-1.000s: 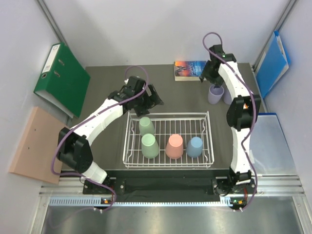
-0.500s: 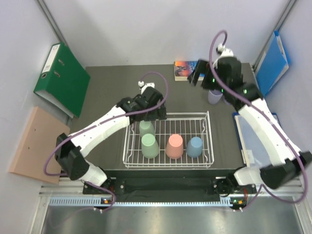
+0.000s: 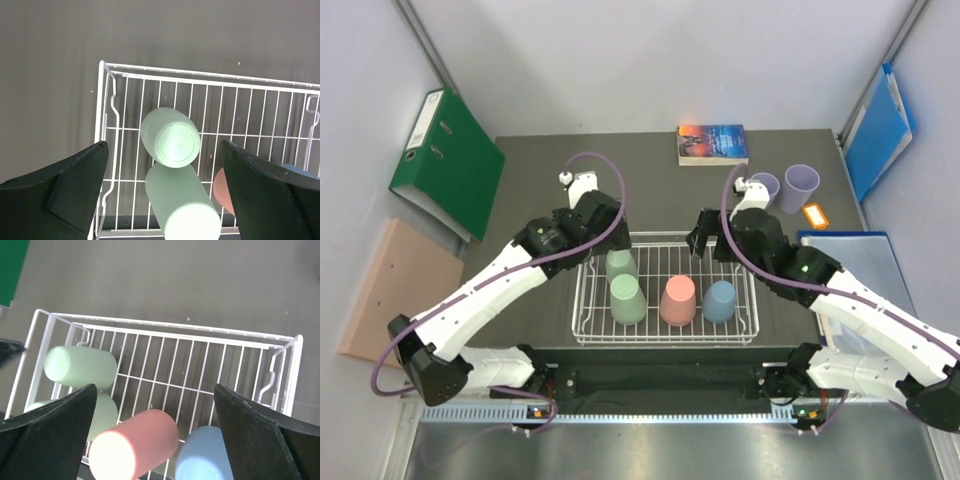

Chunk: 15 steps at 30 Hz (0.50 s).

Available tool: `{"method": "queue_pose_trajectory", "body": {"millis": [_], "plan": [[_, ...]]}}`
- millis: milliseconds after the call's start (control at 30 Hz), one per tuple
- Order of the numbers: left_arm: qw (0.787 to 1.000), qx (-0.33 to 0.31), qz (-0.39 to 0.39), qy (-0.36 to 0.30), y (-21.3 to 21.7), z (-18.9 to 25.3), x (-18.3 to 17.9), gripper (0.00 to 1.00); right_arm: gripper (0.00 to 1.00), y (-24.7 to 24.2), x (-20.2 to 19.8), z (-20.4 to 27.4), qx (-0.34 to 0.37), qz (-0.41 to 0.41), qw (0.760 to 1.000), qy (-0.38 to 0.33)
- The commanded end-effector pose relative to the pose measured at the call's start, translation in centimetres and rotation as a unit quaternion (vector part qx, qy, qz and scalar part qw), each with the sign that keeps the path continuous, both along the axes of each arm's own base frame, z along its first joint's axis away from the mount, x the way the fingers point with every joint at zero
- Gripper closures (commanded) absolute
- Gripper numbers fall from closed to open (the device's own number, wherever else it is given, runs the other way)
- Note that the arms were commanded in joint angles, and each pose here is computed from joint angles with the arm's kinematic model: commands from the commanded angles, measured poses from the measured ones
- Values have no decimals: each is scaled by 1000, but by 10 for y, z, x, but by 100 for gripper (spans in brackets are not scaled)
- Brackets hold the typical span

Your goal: Unload the cups from the dish rack

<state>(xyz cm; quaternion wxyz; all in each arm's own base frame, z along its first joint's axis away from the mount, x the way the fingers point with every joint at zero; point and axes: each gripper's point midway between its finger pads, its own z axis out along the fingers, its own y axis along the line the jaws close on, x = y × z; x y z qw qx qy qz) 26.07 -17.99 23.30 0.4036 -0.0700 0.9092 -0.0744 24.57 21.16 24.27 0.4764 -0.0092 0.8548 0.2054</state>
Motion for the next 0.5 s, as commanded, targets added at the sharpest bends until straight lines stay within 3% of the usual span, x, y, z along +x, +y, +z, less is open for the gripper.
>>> {"method": "queue_pose_trajectory", "body": {"millis": [0,200,467], "plan": [[999,-5,1,34,-3,-22,-11,1,0,6,1,42,34,-15,998,-43],[998,-43,-13,46,-19,-45,-15,1,0,15,-8,50,60,4,997,-44],[998,-31,-24,58,-32,-56,-6,1,0,16,-13,45,55,13,998,-38]]}}
